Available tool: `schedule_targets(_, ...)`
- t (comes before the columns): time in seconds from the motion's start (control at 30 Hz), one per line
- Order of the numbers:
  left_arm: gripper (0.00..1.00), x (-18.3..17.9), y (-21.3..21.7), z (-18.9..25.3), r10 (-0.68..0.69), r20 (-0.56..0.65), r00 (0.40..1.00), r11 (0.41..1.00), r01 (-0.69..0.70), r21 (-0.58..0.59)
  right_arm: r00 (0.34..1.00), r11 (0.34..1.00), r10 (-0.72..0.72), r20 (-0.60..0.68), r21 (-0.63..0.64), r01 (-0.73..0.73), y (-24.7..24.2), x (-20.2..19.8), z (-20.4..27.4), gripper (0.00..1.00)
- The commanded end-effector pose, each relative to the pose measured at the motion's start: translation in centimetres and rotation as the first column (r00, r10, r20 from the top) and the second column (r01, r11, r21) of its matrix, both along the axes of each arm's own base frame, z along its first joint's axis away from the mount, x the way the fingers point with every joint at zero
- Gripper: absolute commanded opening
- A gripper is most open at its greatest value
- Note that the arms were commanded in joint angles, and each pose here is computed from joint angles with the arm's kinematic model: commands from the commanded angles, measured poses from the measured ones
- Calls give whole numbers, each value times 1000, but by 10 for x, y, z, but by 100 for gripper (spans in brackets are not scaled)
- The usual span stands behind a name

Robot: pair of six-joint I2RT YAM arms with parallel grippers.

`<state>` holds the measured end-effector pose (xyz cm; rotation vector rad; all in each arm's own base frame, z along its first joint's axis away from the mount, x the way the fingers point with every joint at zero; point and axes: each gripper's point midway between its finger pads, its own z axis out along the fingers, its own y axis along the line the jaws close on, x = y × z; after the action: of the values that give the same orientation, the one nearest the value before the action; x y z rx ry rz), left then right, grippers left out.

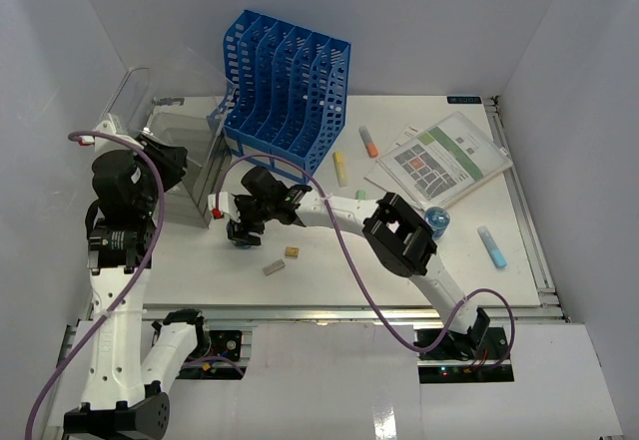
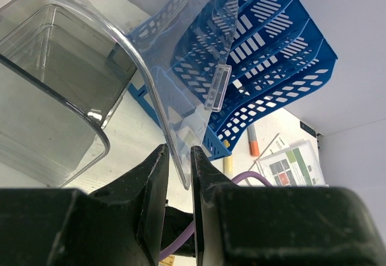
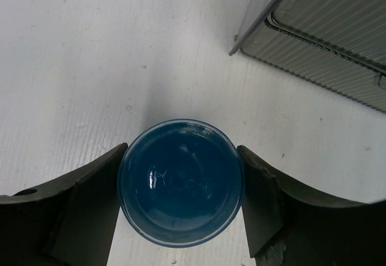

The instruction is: Organize the desk

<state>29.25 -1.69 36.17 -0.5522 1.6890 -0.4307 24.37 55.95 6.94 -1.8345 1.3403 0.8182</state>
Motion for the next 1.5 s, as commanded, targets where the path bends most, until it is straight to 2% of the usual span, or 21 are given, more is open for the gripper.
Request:
schedule_targets(0.0,30,-13,-7,29,-35,90,995,999,36,-8,1000,999,20,-1,51,-20,10,-1,10,41)
schedule_targets(0.03,30,-14,-7,30,-36,91,995,999,37,-7,1000,998,16,1,55,-16,10,0,12,35)
schedule_targets(0.2,30,-17,-6,30,-30,89,996,1000,30,-3,1000,997,-6,6,82,6,14,4,24,19)
schedule_targets(0.47,30,-20,-7,23,-36,77,996,999,36,2,999,989,-52,-7,140,53,15,10,52,12)
schedule_targets(0.57,33,-16,-21,8,-119,42,992,993,119,-3,997,986,-71,-38,146,76,9,15,57,10)
schedule_targets(0.67,42,-9,-29,-9,-183,-2,983,983,183,11,993,983,-94,-75,153,104,2,23,64,8)
schedule_targets(0.8,67,3,-35,-19,-238,-27,971,969,239,55,983,971,-118,-137,189,143,-14,35,78,8)
schedule_targets(0.83,69,6,-36,-20,-249,-33,968,966,250,66,982,972,-117,-150,186,144,-17,35,75,8)
schedule_targets(1.1,73,9,-38,-30,-294,-57,954,944,299,136,976,973,-144,-165,157,170,-22,41,57,8)
schedule_targets(1.23,75,5,-43,-35,-323,-55,945,936,328,128,975,972,-164,-150,144,186,-22,47,49,8)
schedule_targets(1.37,75,4,-47,-30,-346,-38,937,929,348,129,974,971,-186,-125,125,202,-24,52,39,15)
schedule_targets(1.47,76,-2,-50,-7,-371,7,929,917,365,159,976,974,-188,-112,106,200,-27,52,28,20)
